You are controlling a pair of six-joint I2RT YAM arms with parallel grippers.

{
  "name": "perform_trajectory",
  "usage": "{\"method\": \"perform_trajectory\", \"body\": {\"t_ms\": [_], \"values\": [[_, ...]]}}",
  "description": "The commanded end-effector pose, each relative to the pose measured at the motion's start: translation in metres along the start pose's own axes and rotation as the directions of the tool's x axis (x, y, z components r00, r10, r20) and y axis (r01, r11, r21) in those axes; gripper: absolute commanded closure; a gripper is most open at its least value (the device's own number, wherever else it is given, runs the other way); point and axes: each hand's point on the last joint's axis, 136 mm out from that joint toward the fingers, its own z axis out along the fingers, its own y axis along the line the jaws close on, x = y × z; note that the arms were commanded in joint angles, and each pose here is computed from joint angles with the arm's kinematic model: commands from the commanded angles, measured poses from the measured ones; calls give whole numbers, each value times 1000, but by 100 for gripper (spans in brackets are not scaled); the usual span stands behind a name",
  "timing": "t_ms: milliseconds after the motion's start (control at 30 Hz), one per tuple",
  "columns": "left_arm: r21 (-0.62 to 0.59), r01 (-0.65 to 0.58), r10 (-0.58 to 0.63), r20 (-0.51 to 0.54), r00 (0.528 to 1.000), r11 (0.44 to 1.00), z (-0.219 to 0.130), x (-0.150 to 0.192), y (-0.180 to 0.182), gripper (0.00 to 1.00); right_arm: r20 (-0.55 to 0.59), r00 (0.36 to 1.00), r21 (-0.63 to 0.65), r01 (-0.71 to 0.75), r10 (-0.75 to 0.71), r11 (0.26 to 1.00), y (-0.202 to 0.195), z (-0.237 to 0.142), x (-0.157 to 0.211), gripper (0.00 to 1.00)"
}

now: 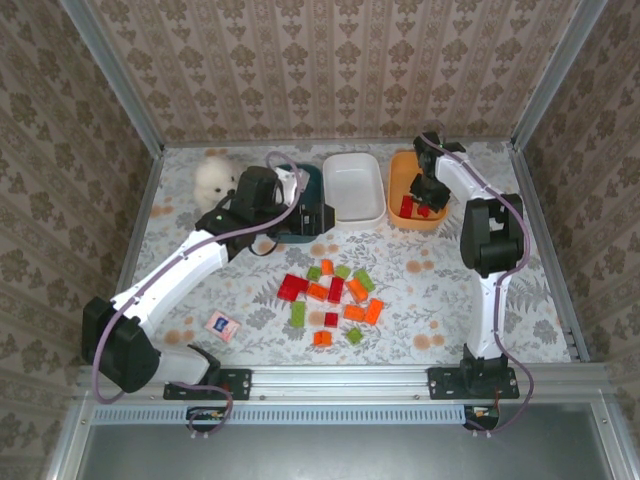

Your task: Sort the legos into containers by color

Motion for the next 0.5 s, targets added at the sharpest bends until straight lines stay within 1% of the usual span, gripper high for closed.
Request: {"method": "perform_trajectory", "body": {"t_ms": [0,67,167,233,300,467], "values": [[-6,-35,34,-52,998,999,1,15,1,10,-58,998,0,22,-22,1000,-1,10,8,66],[-6,-45,45,-72,996,999,1,21,1,10,-57,998,-2,24,-24,1000,0,8,8,58],[-7,-65,63,-106,992,998,2,31,0,11,-30,999,-22,23,-23,999,1,-5,3,52],[-6,-70,69,-122,990,998,2,37,-1,11,-1,1000,-48,24,-24,999,4,-19,-3,45],[-10,-69,67,-129,989,998,1,41,0,11,28,999,-72,28,-26,997,7,-34,-8,42],[-13,-68,66,-151,986,998,-5,54,0,12,116,992,-139,60,-44,988,15,-82,-17,38]]}}
